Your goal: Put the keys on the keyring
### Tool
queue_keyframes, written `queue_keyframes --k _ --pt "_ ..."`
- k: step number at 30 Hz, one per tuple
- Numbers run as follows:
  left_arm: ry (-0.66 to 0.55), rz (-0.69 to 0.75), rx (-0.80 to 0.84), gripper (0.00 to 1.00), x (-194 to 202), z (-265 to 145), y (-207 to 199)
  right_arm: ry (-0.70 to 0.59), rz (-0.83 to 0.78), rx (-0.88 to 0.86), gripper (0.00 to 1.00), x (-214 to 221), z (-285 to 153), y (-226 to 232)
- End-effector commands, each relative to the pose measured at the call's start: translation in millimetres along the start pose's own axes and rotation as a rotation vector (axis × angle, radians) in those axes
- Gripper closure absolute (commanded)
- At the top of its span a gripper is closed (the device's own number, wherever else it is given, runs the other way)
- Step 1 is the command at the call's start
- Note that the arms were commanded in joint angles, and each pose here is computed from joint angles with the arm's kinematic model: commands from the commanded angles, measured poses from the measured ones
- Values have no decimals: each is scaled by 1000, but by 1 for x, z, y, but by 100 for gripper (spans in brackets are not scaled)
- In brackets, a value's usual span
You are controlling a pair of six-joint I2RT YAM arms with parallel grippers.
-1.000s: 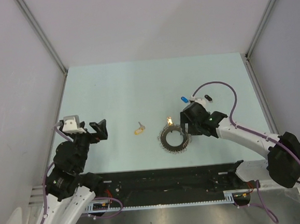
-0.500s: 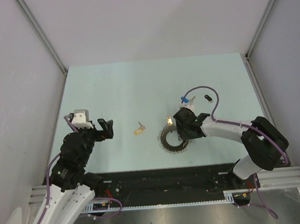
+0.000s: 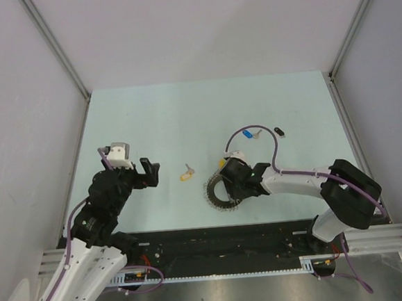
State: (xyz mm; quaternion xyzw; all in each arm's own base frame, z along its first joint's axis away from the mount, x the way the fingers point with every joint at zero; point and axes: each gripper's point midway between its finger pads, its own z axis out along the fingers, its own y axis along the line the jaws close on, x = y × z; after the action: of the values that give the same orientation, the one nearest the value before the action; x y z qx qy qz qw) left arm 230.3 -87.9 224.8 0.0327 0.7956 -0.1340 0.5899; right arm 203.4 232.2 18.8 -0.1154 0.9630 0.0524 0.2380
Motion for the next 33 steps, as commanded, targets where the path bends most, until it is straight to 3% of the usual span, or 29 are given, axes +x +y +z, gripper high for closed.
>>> queue_keyframes --k 1,6,14,24,33 --pt "-20 15 64 0 -16 -2 -13 -60 -21 -104 36 -18 -37 19" --pt "-8 21 104 0 -15 -1 -20 -172 -122 -59 39 -55 -49 -19" --pt "-14 27 109 0 -17 -1 -19 -200 -17 -182 63 -89 -39 -34" --pt "-7 28 108 0 -15 0 -18 -148 215 -196 69 -88 -10 -18" --pt "-11 29 105 0 -15 -1 -17 -108 294 -166 74 -81 7 -17"
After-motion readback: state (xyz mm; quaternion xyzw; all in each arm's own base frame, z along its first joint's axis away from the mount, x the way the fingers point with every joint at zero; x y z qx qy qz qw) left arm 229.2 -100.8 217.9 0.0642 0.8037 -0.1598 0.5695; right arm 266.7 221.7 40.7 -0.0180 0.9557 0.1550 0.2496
